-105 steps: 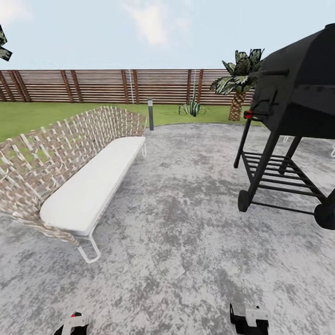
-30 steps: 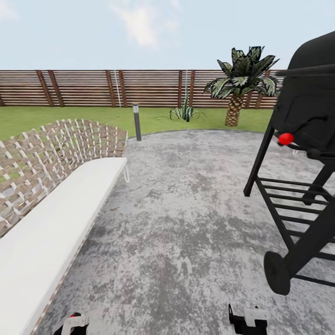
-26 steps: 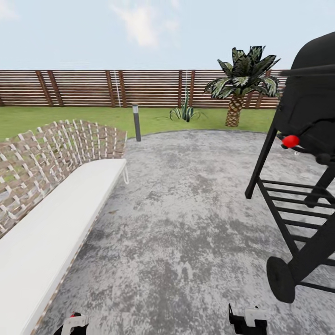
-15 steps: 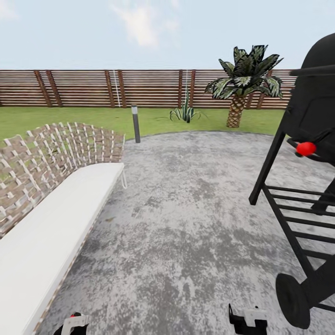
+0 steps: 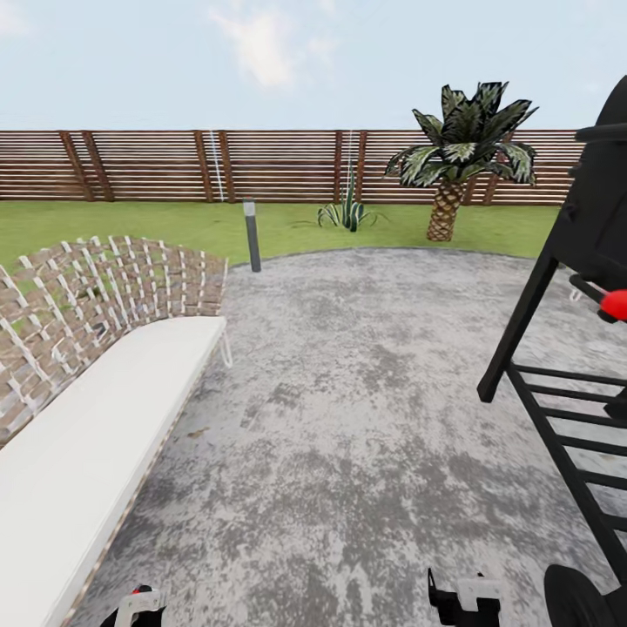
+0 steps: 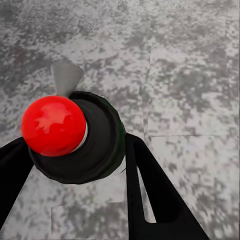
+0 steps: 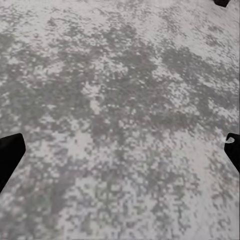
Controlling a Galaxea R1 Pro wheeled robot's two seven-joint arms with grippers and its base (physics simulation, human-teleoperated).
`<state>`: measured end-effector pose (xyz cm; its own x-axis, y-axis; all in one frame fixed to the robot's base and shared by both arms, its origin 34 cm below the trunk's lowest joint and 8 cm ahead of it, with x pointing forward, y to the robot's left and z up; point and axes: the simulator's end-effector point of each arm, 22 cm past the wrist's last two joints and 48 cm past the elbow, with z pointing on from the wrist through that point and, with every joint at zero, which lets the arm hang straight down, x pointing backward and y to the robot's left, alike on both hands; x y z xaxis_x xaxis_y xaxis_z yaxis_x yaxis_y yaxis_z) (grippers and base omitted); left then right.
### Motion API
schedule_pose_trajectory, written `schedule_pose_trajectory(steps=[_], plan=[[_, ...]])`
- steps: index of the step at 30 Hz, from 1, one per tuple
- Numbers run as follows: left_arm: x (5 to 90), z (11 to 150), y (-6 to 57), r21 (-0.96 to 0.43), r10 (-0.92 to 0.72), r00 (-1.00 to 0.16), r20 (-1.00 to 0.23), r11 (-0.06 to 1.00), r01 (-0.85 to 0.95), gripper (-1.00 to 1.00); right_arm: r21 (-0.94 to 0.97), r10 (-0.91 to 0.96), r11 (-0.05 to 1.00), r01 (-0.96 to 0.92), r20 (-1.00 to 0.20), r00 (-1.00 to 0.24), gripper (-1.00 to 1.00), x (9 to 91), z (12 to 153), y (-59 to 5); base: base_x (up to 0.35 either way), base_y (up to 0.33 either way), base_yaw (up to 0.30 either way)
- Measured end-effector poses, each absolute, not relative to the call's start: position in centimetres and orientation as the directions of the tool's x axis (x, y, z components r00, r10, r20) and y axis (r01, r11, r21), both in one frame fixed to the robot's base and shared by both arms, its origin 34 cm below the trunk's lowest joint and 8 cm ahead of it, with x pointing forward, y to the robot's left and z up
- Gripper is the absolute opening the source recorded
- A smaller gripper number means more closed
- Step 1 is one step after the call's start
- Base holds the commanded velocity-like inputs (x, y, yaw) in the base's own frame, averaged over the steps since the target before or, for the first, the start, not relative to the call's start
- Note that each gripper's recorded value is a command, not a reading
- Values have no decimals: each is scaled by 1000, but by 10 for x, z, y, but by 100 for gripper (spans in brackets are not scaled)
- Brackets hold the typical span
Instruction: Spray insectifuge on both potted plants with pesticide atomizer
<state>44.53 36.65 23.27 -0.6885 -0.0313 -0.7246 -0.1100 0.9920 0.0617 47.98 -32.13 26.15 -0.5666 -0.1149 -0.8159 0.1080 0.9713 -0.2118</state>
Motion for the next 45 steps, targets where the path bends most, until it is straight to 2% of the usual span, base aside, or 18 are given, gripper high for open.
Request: schedule_pose_trajectory(steps=[29,45], plan=[[446,233,366,61,-32,-687,-726,992,-110,-100,-212,-114,971,110,-816,-567,100,480,262,-322,336,0,0],[447,235,366,61,-31,-684,-729,992,-110,-100,-211,-114,971,111,-819,-562,100,481,264,-321,337,0,-76]])
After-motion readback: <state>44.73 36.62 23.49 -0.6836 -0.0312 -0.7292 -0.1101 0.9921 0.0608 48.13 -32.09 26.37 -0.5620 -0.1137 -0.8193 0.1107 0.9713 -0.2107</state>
